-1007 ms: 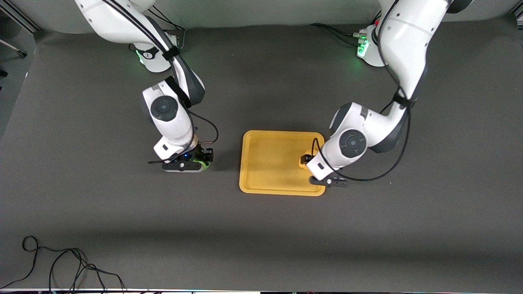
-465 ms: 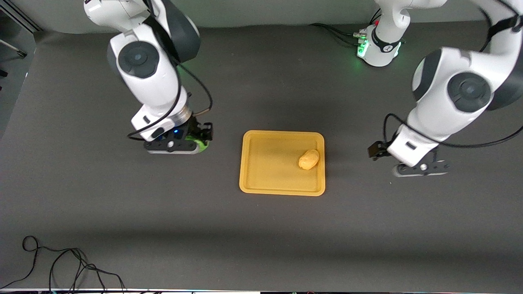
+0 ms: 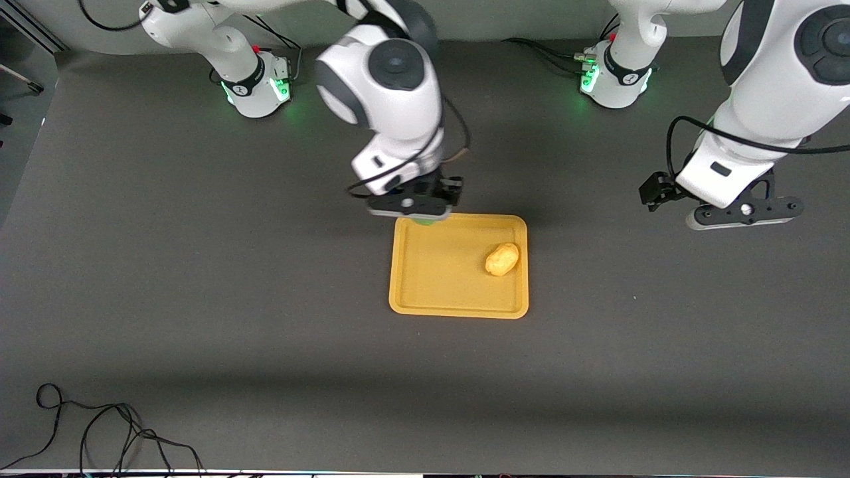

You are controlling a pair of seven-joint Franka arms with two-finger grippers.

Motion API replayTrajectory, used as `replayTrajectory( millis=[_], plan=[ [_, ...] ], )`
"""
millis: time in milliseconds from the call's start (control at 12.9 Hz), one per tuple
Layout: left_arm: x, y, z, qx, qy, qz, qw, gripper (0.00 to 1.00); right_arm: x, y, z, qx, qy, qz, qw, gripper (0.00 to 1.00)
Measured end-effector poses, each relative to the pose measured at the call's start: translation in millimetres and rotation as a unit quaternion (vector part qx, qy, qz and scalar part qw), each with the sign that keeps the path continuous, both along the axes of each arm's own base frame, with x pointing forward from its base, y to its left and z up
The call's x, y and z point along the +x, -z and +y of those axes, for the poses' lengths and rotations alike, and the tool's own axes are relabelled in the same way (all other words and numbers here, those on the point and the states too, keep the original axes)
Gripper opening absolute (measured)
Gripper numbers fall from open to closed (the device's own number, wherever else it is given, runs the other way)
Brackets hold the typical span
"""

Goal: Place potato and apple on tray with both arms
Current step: 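Carry the apple over the tray with the right gripper while the left withdraws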

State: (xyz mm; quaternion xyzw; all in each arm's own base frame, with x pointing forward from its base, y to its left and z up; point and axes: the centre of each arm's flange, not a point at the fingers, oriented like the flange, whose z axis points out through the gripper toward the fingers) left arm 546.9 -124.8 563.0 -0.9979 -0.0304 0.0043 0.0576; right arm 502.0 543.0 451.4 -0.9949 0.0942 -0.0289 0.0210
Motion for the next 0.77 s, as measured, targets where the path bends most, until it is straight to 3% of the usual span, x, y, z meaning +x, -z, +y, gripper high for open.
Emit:
replayTrajectory(
  millis=[155, 465, 775],
  plan=[
    [0.5, 11.9, 5.3, 0.003, -0.004, 0.012, 1.000, 1.00, 1.0, 34.1, 24.2, -0.007, 0.007, -0.001, 1.000, 0.66],
    [9.3, 21.7, 26.7, 0.001, -0.018, 0.009, 1.000, 1.00, 25.1, 122.1, 28.7, -0.028, 0.004, -0.019, 0.999, 0.66],
    [17.8, 21.4, 65.9, -0.030, 0.002, 0.009, 0.999, 1.00, 35.3, 209.0, 24.9, -0.017, -0.002, -0.039, 0.999, 0.66]
  ],
)
